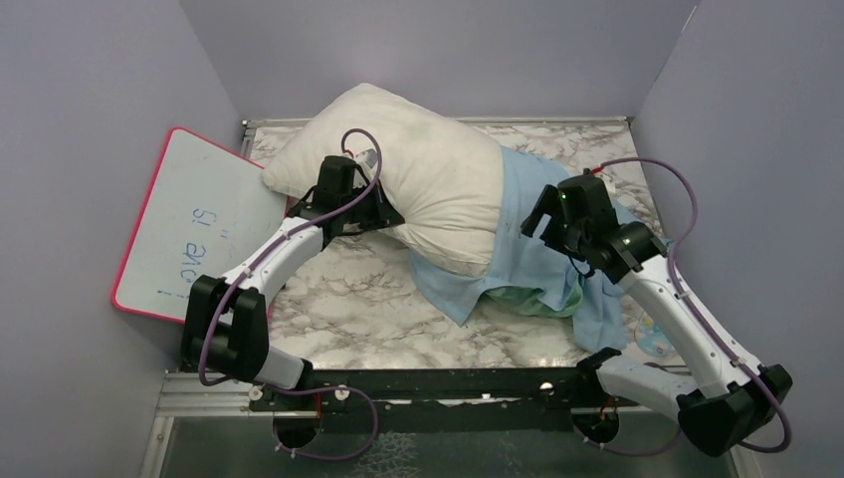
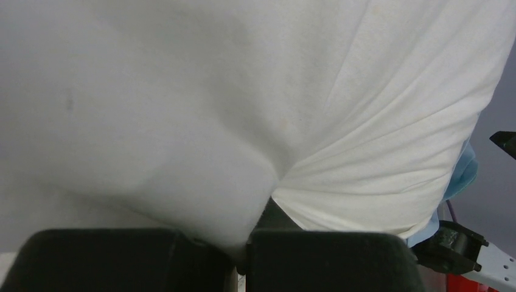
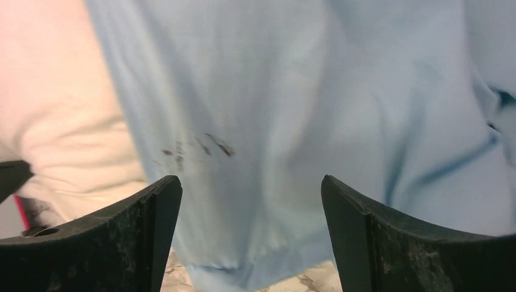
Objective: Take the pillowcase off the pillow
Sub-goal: Remove the pillow from the pillowcase.
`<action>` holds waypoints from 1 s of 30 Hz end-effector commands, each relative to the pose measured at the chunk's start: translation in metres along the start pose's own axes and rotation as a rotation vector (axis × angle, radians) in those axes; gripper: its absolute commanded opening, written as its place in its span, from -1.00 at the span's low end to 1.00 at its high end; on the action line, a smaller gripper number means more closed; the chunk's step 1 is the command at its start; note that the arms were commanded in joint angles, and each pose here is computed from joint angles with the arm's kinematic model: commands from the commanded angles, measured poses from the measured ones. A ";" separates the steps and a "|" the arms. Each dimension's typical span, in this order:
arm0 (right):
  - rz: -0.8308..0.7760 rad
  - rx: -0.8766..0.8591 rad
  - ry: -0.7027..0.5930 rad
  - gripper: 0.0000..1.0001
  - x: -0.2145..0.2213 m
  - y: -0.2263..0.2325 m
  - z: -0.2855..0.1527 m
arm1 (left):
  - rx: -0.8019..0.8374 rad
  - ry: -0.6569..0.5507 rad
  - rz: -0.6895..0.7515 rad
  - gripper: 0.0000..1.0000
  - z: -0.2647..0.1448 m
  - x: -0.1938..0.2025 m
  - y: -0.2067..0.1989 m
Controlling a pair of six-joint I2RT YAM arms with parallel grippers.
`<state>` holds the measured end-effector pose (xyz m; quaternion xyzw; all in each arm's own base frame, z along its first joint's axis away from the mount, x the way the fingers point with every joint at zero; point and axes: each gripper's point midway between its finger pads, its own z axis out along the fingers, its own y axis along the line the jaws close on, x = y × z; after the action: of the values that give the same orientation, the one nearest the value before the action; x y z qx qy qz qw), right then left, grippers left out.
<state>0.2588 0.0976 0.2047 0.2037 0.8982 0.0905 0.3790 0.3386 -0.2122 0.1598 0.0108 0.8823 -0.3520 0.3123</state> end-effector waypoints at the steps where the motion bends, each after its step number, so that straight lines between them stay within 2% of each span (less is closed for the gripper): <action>1: -0.075 -0.221 0.010 0.79 -0.015 0.061 0.013 | 0.001 -0.061 0.063 -1.00 -0.011 -0.017 -0.004; 5: -0.092 -0.319 0.096 0.70 0.001 0.089 0.036 | 0.009 -0.056 0.066 -1.00 -0.011 -0.017 -0.007; 6: -0.106 -0.301 0.109 0.58 0.004 0.087 0.043 | 0.008 -0.056 0.067 -1.00 -0.011 -0.017 -0.007; 7: -0.110 -0.221 0.105 0.50 0.003 0.076 0.052 | 0.004 -0.055 0.069 -1.00 -0.012 -0.017 -0.006; 9: -0.100 -0.010 0.078 0.15 -0.003 0.042 0.062 | -0.011 -0.062 0.069 -1.00 -0.013 -0.018 -0.004; 12: -0.090 0.218 -0.021 -0.28 -0.019 -0.004 0.053 | -0.035 -0.065 0.059 -1.00 -0.013 -0.016 0.001; 14: -0.060 0.302 -0.098 -0.38 -0.030 -0.033 0.037 | -0.055 -0.066 0.050 -1.00 -0.013 -0.016 0.005; 15: -0.040 0.330 -0.117 -0.39 -0.033 -0.046 0.032 | -0.064 -0.066 0.046 -1.00 -0.012 -0.015 0.007; 18: 0.031 0.387 -0.141 -0.58 -0.037 -0.084 0.022 | -0.084 -0.074 0.048 -1.00 -0.014 -0.016 0.010; 22: 0.108 0.400 -0.096 -0.60 -0.032 -0.119 0.026 | -0.078 -0.072 0.056 -1.00 -0.014 -0.017 0.009; 25: 0.104 0.273 -0.057 -0.53 -0.033 -0.098 0.029 | -0.058 -0.064 0.060 -1.00 -0.014 -0.016 0.005; 26: 0.082 0.198 -0.045 -0.40 -0.036 -0.083 0.027 | -0.052 -0.062 0.063 -1.00 -0.014 -0.016 0.004; 28: 0.043 0.051 -0.049 0.02 -0.050 -0.053 0.021 | -0.037 -0.060 0.072 -1.00 -0.015 -0.016 0.001; 30: 0.020 -0.030 -0.069 0.21 -0.065 -0.034 0.013 | -0.026 -0.058 0.083 -1.00 -0.016 -0.015 -0.001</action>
<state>0.2799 0.0308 0.1768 0.2747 0.8918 0.0592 0.3547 0.3254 -0.2237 0.1663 0.0323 0.8789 -0.3672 0.3027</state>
